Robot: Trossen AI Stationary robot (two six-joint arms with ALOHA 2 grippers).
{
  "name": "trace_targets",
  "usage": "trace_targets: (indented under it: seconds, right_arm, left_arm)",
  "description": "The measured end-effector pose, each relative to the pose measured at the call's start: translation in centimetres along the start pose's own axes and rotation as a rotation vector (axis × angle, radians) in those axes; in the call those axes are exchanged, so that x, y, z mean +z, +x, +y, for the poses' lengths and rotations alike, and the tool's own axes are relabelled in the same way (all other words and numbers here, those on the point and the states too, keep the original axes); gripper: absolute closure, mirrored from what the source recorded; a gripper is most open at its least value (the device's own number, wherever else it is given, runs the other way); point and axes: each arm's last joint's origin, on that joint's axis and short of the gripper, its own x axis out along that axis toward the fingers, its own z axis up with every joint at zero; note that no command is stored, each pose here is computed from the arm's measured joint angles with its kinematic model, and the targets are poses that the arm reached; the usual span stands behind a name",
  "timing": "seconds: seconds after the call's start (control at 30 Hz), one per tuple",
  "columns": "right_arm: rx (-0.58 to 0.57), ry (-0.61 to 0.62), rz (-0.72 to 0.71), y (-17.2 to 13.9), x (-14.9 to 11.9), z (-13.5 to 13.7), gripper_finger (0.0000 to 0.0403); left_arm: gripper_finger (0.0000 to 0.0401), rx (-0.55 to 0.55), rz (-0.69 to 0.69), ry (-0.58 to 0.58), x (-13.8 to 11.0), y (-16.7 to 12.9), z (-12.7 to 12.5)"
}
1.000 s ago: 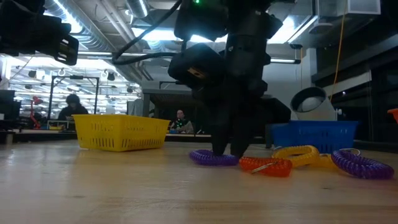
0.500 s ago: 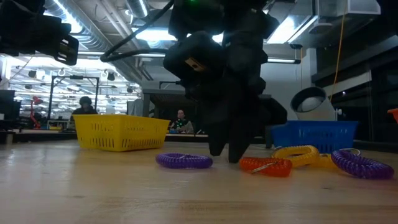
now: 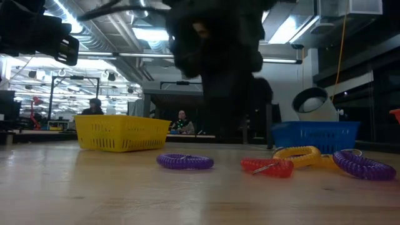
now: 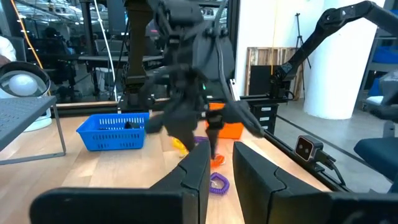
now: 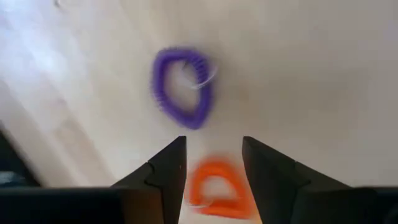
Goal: Pick & Place Office Desk Supplies
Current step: Put the orange spring keychain into the orange bin
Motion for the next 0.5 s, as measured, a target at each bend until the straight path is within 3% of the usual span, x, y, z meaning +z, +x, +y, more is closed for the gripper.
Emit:
trace_targets:
  seconds: [0.17, 0.5]
  right_arm:
    - [-0.139, -0.206, 0.004, -1.7, -0.6, 0.4, 0.0244]
    - [-0.187, -0.291, 0.027, 0.1, -3.8, 2.3, 0.0244]
  left_arm:
    - [0.0333, 0.000, 0.000, 0.000, 0.0, 0.0, 0.0]
    - [0.0334, 0.000, 0.000, 0.000, 0.0, 0.0, 0.0]
